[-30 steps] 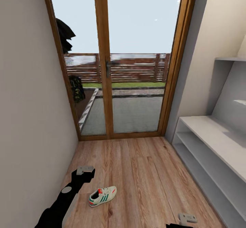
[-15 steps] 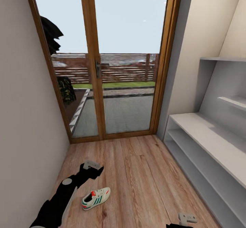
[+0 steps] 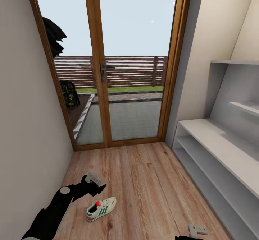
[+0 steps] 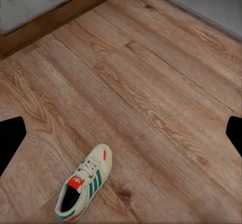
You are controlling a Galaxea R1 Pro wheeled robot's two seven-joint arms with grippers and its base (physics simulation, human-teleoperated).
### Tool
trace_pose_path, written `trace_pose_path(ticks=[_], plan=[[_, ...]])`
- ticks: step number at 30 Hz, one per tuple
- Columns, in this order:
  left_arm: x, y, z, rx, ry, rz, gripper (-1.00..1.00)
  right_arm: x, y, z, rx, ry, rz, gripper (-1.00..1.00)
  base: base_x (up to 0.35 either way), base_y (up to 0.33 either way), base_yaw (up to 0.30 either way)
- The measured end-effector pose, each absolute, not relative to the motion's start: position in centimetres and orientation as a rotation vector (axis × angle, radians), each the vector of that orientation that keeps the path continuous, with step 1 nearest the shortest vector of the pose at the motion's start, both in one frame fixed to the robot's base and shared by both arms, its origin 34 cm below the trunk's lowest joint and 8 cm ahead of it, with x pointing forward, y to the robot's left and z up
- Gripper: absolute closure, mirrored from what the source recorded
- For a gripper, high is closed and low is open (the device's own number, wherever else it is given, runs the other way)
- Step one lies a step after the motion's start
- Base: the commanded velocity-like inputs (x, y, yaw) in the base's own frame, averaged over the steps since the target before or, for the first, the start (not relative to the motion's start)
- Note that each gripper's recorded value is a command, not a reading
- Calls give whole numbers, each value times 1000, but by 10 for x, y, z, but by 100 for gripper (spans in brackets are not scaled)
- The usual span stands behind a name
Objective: Pick up the two gym shoes and the two sandals from the corridor floor and place them onto the hallstand (shoe rack) in the corridor, making sure they are on the rack and not on the floor. Arrange them so the two gym shoes are next to each other and the two sandals are next to each other.
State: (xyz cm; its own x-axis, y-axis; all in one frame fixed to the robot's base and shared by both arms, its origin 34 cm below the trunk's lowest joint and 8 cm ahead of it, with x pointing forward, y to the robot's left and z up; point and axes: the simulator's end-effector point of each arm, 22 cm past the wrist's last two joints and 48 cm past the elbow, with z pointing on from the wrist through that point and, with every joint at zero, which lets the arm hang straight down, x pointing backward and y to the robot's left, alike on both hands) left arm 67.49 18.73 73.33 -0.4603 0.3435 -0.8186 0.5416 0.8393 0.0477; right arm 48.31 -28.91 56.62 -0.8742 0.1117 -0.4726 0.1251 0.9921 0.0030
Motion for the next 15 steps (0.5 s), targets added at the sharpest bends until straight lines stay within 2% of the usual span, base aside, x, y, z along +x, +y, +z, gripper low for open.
trace_pose_path(ticks=[6, 15], plan=[[674, 204, 731, 653, 2109, -246, -100, 482, -289, 565, 165, 2649, -39, -100, 36, 62, 0], [674, 208, 730, 653, 2113, -239, -100, 482, -288, 565, 161, 2647, -39, -100, 126, 256, 0]])
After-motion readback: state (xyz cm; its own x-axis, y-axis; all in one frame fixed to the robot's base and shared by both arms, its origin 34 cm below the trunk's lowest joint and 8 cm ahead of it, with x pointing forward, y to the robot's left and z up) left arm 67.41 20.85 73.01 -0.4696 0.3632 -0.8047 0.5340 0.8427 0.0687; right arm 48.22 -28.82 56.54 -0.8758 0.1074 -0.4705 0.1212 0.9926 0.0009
